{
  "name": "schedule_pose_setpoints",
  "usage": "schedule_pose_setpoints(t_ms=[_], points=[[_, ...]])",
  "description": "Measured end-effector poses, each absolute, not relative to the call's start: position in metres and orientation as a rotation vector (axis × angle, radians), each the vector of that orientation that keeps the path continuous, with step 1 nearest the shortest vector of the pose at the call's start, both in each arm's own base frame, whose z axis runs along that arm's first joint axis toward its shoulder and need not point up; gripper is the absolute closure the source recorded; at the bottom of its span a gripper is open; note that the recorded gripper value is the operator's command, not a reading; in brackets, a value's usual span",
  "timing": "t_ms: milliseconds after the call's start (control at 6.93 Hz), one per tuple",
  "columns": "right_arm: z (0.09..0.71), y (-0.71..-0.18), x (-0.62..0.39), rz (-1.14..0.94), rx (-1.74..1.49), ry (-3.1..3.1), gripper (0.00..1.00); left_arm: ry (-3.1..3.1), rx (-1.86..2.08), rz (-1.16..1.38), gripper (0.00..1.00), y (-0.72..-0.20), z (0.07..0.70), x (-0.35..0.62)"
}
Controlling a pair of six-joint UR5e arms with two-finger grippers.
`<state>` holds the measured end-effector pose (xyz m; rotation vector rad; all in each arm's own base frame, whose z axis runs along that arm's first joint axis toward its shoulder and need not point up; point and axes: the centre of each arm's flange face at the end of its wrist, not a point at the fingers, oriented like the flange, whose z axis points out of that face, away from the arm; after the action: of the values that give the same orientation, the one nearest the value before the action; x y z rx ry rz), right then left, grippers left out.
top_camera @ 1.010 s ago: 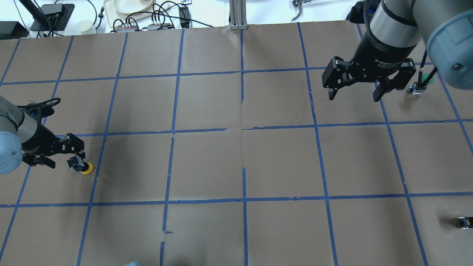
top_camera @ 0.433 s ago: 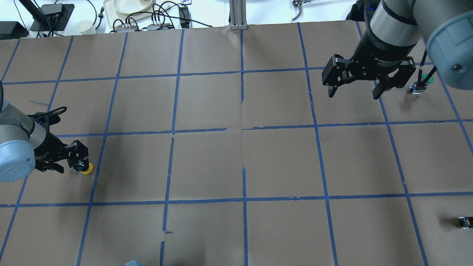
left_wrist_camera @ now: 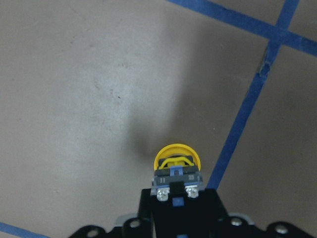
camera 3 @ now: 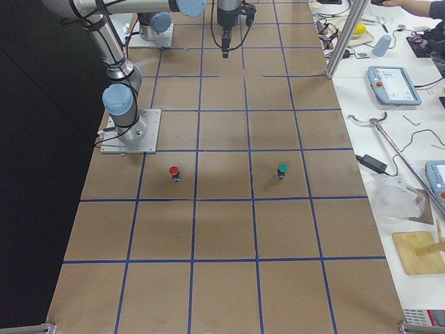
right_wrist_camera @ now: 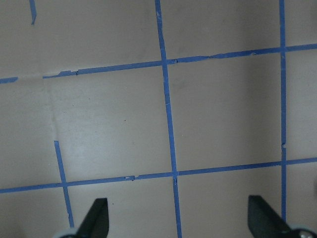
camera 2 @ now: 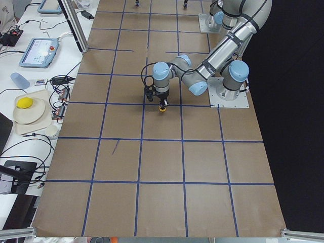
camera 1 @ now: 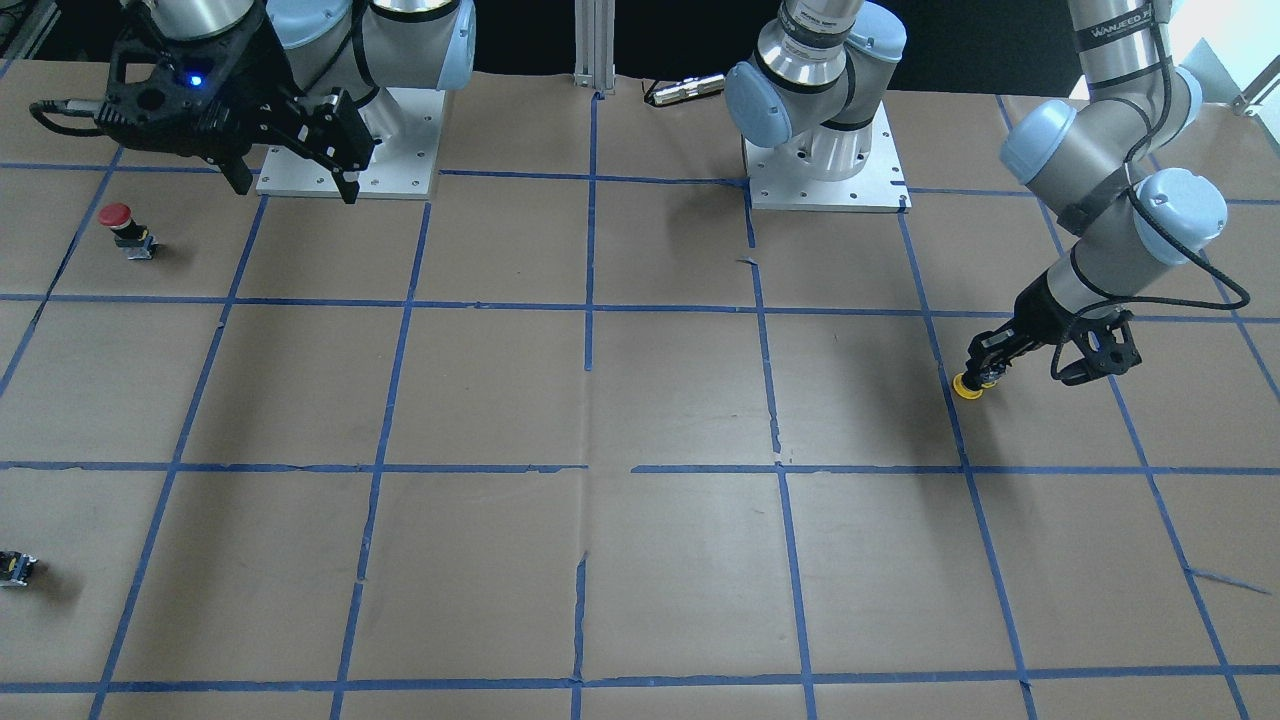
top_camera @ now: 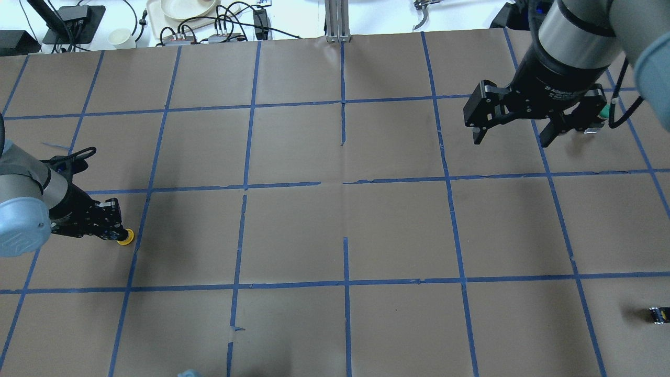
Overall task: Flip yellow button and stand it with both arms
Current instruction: 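Lift the button with the left gripper and carry it toward the right gripper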
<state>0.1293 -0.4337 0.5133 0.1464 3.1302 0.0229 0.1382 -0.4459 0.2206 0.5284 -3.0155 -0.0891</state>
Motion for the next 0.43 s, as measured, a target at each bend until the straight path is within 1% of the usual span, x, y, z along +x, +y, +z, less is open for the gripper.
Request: schedule_pose_setpoints(t_ms=[288, 433], points=[[0.536, -0.408, 0.131, -0.029, 0.139, 3.120, 0.00, -2.792, 0.476, -0.033, 0.81, -0.454, 0.232, 0.096], [0.534, -0.405, 0.133, -0.022, 0.137, 3.112, 0.00, -2.664, 0.422, -0.003, 0.81, -0.459, 0.240, 0.062]])
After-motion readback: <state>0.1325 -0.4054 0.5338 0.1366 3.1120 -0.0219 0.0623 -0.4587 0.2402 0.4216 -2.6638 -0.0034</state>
